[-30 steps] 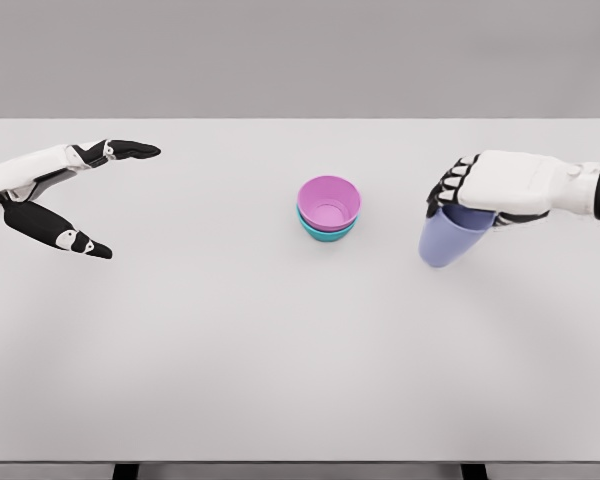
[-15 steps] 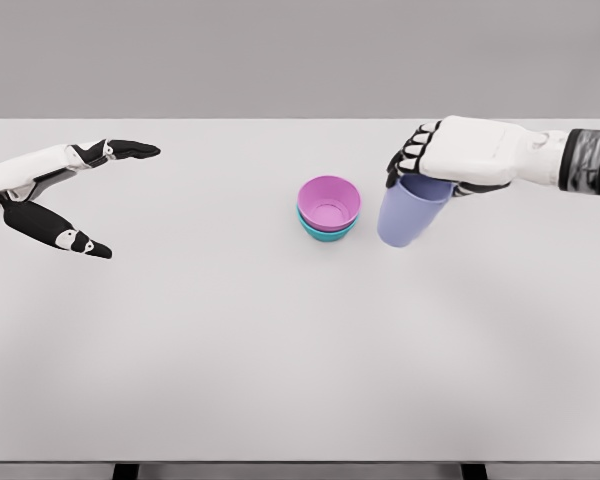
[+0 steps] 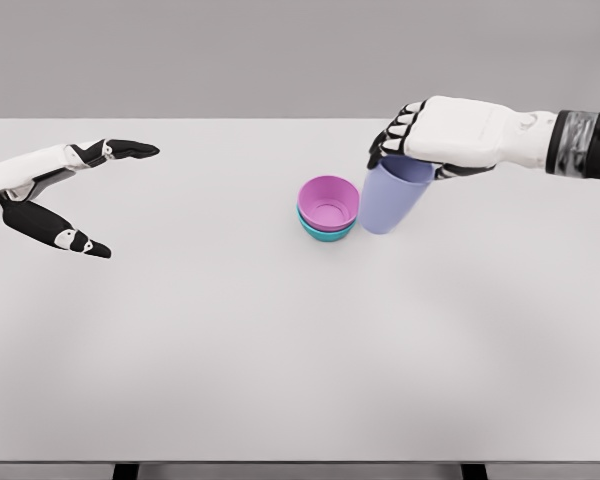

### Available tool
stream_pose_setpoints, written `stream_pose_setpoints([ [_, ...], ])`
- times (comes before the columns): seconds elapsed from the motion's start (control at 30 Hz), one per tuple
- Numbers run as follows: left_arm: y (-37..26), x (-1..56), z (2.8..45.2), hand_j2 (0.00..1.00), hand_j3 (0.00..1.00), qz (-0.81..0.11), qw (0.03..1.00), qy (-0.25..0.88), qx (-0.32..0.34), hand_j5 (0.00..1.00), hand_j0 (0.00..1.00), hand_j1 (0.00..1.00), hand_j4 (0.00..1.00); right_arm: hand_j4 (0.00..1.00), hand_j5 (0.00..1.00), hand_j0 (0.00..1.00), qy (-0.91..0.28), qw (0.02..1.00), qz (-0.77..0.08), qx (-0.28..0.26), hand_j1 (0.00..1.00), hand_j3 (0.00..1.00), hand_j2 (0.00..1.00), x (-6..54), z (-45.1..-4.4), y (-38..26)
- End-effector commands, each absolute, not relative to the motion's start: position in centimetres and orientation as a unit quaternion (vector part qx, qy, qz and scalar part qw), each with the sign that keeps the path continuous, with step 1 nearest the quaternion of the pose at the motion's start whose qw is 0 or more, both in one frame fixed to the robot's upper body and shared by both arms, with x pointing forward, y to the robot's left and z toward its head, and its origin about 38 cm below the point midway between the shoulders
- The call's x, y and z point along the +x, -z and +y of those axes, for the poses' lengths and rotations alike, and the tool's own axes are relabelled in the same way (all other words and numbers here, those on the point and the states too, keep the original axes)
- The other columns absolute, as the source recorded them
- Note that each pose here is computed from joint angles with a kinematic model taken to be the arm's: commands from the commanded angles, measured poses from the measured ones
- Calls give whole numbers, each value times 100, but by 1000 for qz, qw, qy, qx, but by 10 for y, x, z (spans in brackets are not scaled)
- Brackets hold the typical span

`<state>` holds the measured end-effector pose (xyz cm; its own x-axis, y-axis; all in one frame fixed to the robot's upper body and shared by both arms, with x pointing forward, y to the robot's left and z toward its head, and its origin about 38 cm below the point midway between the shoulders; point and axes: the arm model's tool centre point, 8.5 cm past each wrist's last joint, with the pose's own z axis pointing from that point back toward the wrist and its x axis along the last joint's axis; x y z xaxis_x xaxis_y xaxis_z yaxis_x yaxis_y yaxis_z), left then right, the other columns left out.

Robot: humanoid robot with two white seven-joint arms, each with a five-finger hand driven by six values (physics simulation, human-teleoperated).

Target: Stacking bowl and cup with both arms

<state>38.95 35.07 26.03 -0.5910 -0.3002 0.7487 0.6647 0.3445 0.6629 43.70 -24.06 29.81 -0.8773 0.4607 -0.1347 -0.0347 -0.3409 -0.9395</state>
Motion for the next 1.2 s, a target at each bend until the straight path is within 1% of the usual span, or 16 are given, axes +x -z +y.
stream_pose_setpoints([
  [0.0,-261,390,352,100,100,-698,435,554,-132,100,100,100,100,68,68,68,-792,157,-559,-188,68,68,68,437,-239,-299],
  [0.27,-261,390,352,100,100,-698,435,554,-132,100,100,100,100,68,68,68,-783,137,-577,-187,68,68,68,440,-220,-312],
  [0.57,-261,390,352,100,100,-698,435,554,-132,100,100,100,100,68,68,68,-771,152,-592,-178,68,68,68,460,-206,-311],
  [0.87,-261,390,351,100,100,-698,434,554,-132,100,100,100,100,68,68,68,-773,180,-586,-163,68,68,68,475,-203,-292],
  [1.0,-261,390,352,100,100,-698,435,554,-132,100,100,100,100,67,67,67,-779,188,-579,-150,67,67,67,484,-192,-283],
  [1.17,-261,390,351,100,100,-698,434,554,-132,100,100,100,100,67,67,67,-779,195,-577,-150,67,67,67,488,-194,-281],
])
